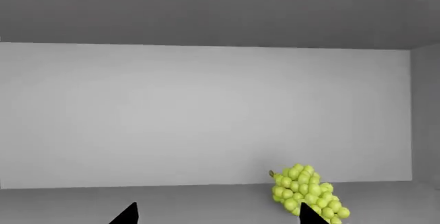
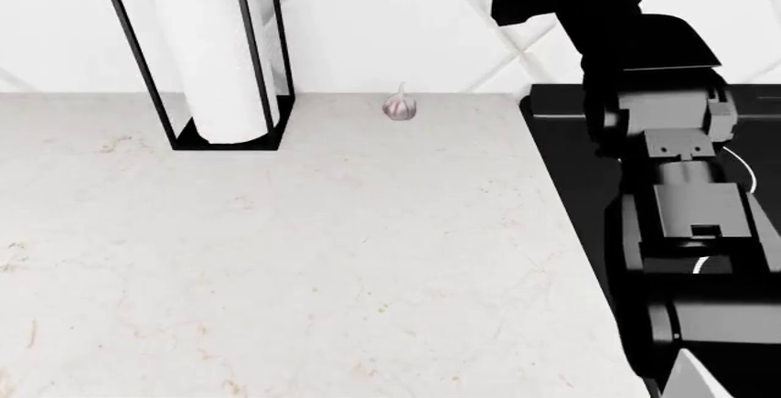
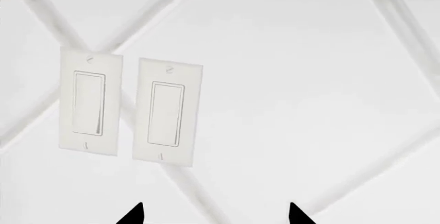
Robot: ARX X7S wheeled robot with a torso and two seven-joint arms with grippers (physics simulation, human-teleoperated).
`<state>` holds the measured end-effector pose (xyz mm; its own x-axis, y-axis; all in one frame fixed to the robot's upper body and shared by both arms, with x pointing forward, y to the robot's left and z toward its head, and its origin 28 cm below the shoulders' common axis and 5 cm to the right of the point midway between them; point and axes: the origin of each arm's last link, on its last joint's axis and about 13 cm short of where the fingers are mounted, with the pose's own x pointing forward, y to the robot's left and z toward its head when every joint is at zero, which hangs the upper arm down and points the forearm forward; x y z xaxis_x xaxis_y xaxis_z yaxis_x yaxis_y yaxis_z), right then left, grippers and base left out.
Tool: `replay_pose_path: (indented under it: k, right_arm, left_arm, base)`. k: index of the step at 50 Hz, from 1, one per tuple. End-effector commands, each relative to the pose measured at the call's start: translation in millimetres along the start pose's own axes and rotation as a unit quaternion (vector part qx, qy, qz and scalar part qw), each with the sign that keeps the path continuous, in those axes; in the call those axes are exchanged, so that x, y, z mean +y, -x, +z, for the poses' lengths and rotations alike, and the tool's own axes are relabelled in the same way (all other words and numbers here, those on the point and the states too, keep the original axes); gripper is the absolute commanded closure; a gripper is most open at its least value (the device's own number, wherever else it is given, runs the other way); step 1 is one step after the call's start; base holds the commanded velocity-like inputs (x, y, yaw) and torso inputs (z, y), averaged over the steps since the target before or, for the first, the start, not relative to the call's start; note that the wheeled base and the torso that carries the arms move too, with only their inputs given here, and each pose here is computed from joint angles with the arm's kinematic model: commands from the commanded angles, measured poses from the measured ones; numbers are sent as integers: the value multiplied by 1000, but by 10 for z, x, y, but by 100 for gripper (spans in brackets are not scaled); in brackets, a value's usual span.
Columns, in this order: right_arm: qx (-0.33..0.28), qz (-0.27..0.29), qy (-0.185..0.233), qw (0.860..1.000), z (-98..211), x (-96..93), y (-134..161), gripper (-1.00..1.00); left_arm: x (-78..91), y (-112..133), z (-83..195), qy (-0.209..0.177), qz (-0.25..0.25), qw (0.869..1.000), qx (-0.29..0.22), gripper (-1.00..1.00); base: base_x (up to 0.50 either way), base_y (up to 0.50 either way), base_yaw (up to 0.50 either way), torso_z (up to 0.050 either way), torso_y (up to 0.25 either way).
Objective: Pick the dumpling from the counter and place it in the cabinet.
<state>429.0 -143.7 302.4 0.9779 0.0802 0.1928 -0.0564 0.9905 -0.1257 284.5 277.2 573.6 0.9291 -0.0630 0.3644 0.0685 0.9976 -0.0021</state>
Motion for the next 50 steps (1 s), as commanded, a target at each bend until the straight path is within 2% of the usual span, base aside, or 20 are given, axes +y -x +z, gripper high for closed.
replay_pose_path:
  k: [1,8,12,14,18,21,25,29,33,36,40,50]
  right_arm:
    - [-2,2,5,1000,63,43,32,-100]
    - [-3,7,6,1000,83,102,47,-100]
    - [-3,10,5,1000,82,128,52,-100]
    - [-2,11,5,1000,74,135,55,-100]
    - [-2,8,0,1000,52,124,55,-100]
    - [0,5,-4,1000,3,113,52,-100]
    - [4,4,-6,1000,-69,115,52,-100]
    - [9,3,-6,1000,-147,114,49,-100]
    - [14,3,-9,1000,-199,115,39,-100]
    - [15,3,-11,1000,-222,117,34,-100]
    - [18,5,-12,1000,-269,120,39,-100]
    - [26,-1,-21,999,-383,68,33,-100]
  left_arm:
    - [21,540,343,47,-73,994,-71,-100]
    - [26,971,275,-5,-47,994,-96,-100]
    - [11,1067,160,-33,-34,994,-94,-100]
    - [23,1150,93,-42,-4,995,-95,-100]
    - [-46,1408,15,-52,-25,993,-107,-100]
    - [-77,1599,-143,-66,-19,991,-114,-100]
    - [-97,1759,-436,-80,-15,991,-103,-100]
    - [-117,1905,-610,-91,-12,991,-101,-100]
    - [-154,1917,-799,-101,-3,990,-103,-100]
    - [-205,1852,-1161,-121,13,988,-93,-100]
    - [-235,1790,-1612,-105,21,992,-65,-100]
    - [-166,1728,-2207,-53,33,998,-5,-100]
  base:
    - [0,0,0,0,0]
    - [0,0,0,0,0]
    - [0,0,0,0,0]
    - [0,0,0,0,0]
    - [0,0,0,0,0]
    - [0,0,0,0,0]
    - [0,0,0,0,0]
    - [0,0,0,0,0]
    - [0,0,0,0,0]
    - [0,0,0,0,0]
    - [0,0,0,0,0]
    - [0,0,0,0,0]
